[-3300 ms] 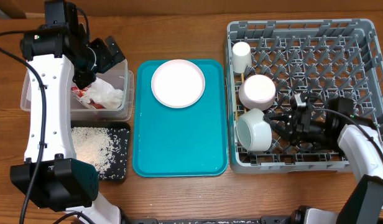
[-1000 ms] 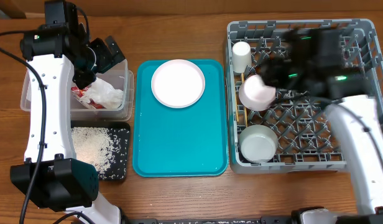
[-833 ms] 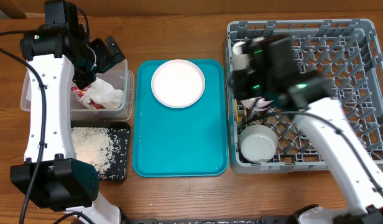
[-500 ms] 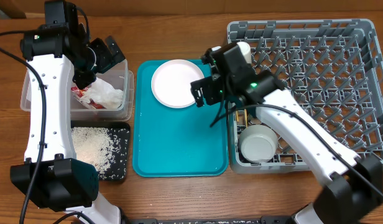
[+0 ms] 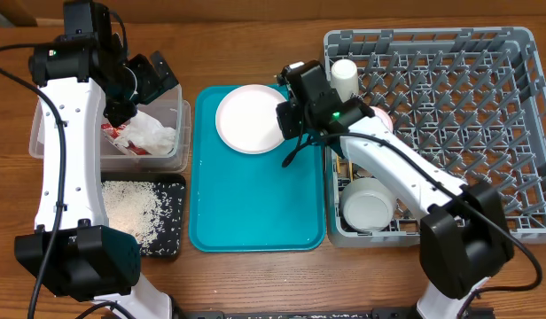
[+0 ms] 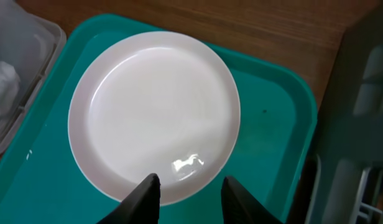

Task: Sort waste into correct bins and load items into the dishwasher
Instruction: 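Grasp the white plate's edge with right gripper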

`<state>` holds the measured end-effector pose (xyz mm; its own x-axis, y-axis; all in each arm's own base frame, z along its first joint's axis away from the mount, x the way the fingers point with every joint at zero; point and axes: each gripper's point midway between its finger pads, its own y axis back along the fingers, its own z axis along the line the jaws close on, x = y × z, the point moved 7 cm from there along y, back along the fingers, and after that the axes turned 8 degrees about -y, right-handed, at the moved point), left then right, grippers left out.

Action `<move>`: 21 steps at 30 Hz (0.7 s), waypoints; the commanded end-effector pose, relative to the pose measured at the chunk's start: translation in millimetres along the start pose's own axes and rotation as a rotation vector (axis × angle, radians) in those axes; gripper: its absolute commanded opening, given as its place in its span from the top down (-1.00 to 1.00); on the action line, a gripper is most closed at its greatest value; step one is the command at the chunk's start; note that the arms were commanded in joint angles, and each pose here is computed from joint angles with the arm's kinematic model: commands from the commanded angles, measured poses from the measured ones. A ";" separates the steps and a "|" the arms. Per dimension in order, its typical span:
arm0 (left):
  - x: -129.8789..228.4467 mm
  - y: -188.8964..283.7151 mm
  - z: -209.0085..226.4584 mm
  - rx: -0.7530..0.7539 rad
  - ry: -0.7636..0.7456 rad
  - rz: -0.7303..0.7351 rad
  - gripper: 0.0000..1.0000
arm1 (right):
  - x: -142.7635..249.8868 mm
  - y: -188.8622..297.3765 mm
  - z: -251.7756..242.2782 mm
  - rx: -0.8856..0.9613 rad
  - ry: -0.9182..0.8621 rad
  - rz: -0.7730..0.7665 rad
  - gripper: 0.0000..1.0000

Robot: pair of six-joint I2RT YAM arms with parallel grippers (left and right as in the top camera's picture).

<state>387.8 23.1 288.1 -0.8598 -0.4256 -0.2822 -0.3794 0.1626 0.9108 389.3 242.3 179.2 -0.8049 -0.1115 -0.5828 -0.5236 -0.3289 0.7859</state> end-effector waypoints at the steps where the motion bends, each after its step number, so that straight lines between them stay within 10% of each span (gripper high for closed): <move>1: -2.1 3.1 -2.0 0.001 -0.012 -0.013 -1.00 | -8.8 -6.5 -0.5 0.011 -0.002 -0.038 0.32; 21: -2.1 3.1 -2.0 0.001 -0.012 -0.013 -1.00 | 5.9 -83.8 -21.5 0.140 -0.005 -0.069 0.30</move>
<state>387.8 23.1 288.1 -0.8596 -0.4259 -0.2824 -0.3797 0.1625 0.9107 426.0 252.2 105.5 -0.7818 -0.0997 -0.6155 -0.5819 -0.2382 0.7776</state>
